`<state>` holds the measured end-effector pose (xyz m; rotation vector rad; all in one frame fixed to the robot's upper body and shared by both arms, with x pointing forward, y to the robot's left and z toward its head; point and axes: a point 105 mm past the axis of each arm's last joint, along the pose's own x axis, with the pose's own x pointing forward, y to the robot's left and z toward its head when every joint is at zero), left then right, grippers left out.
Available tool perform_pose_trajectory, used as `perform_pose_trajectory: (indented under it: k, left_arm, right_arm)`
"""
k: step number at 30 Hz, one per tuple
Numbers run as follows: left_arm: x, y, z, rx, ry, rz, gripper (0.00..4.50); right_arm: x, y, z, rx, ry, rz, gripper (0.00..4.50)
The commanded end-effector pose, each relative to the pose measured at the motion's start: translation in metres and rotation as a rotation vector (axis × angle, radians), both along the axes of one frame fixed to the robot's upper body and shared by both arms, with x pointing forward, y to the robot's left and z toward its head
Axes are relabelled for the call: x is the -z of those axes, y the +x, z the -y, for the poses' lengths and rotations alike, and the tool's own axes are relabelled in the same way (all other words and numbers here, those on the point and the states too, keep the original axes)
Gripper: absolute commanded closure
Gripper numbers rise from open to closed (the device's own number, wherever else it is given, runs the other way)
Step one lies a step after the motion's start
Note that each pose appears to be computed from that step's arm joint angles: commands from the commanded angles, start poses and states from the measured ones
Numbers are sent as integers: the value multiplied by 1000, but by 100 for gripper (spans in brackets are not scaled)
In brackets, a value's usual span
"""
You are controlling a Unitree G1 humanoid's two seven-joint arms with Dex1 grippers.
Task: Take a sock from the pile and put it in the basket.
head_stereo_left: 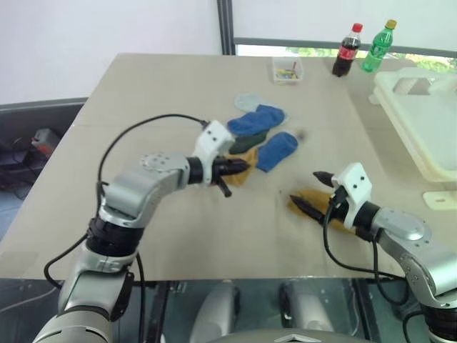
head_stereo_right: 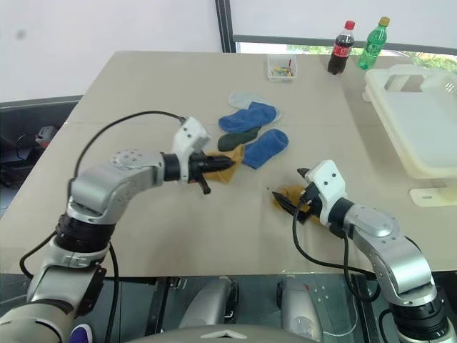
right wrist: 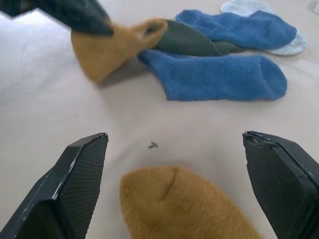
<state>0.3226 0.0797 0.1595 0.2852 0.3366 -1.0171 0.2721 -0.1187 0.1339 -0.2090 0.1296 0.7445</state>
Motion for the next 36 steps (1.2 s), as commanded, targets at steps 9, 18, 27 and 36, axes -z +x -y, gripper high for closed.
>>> perform_pose_trajectory:
  k: [9, 18, 27, 36]
  left_arm:
    - [-8, -3, 1, 56, -209, -58, 218]
    - [4, 14, -56, -169, -200, -18, 218]
    - [46, 21, -56, -324, -170, -40, 218]
    - [51, 15, -52, -328, -224, -68, 431]
  right_arm:
    - [-14, -10, -3, 33, 29, 48, 0]
    - [-23, 5, -20, -8, 74, -5, 0]
    - [10, 35, -38, 14, 8, -122, 0]
    - [25, 45, -42, 22, 6, -172, 425]
